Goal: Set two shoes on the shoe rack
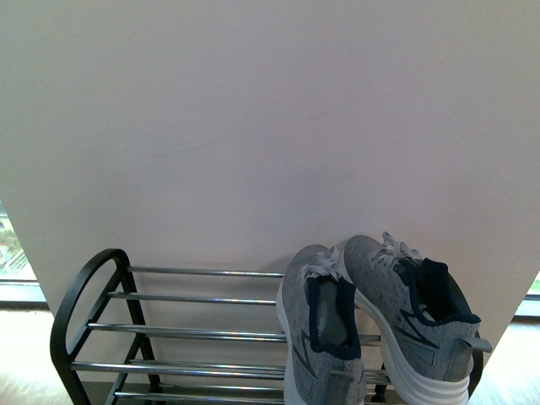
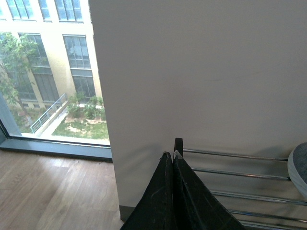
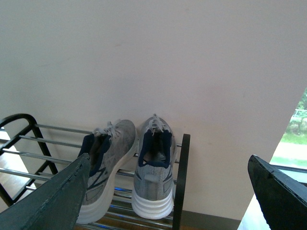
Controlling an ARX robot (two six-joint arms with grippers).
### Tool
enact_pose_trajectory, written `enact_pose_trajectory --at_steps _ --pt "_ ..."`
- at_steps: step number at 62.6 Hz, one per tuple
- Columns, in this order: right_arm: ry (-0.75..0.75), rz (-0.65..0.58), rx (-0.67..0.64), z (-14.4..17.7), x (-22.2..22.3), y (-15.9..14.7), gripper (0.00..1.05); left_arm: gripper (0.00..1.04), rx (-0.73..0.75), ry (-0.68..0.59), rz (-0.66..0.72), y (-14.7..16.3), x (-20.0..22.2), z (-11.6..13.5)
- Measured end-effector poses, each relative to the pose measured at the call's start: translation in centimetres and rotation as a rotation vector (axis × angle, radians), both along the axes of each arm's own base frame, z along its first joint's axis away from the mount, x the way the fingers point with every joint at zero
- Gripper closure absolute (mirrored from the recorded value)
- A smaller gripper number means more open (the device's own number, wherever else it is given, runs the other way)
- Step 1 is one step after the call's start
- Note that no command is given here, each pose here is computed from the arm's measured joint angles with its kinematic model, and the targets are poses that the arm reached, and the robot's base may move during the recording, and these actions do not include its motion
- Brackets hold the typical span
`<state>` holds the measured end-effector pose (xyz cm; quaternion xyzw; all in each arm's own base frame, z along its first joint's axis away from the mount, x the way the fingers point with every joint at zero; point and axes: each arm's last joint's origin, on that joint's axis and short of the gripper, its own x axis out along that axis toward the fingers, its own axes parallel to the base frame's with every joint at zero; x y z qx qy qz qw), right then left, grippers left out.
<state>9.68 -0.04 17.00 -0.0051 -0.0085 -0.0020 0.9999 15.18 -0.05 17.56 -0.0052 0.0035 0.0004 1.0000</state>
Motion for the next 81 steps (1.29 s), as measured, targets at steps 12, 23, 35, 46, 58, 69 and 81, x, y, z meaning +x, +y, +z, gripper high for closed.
enact_pose_trajectory --at_steps 12,23,35,46,58,69,81 --pt "0.0 0.0 0.0 0.0 0.0 0.0 0.09 1.04 0.0 0.005 -0.005 0.0 -1.1 -1.1" --pt "0.0 0.0 0.0 0.0 0.0 0.0 0.09 1.04 0.0 -0.013 -0.005 0.0 -1.9 -0.7" --pt "0.0 0.0 0.0 0.0 0.0 0.0 0.09 1.04 0.0 -0.017 -0.005 0.0 -2.6 -0.5" --pt "0.0 0.0 0.0 0.0 0.0 0.0 0.09 1.04 0.0 -0.019 -0.004 0.0 -3.1 -0.5" --pt "0.0 0.0 0.0 0.0 0.0 0.0 0.09 1.04 0.0 -0.02 -0.004 0.0 -3.6 -0.4" --pt "0.0 0.0 0.0 0.0 0.0 0.0 0.09 1.04 0.0 -0.023 -0.004 0.0 -3.9 -0.4" --pt "0.0 0.0 0.0 0.0 0.0 0.0 0.09 1.04 0.0 -0.021 -0.004 0.0 -4.2 -0.5"
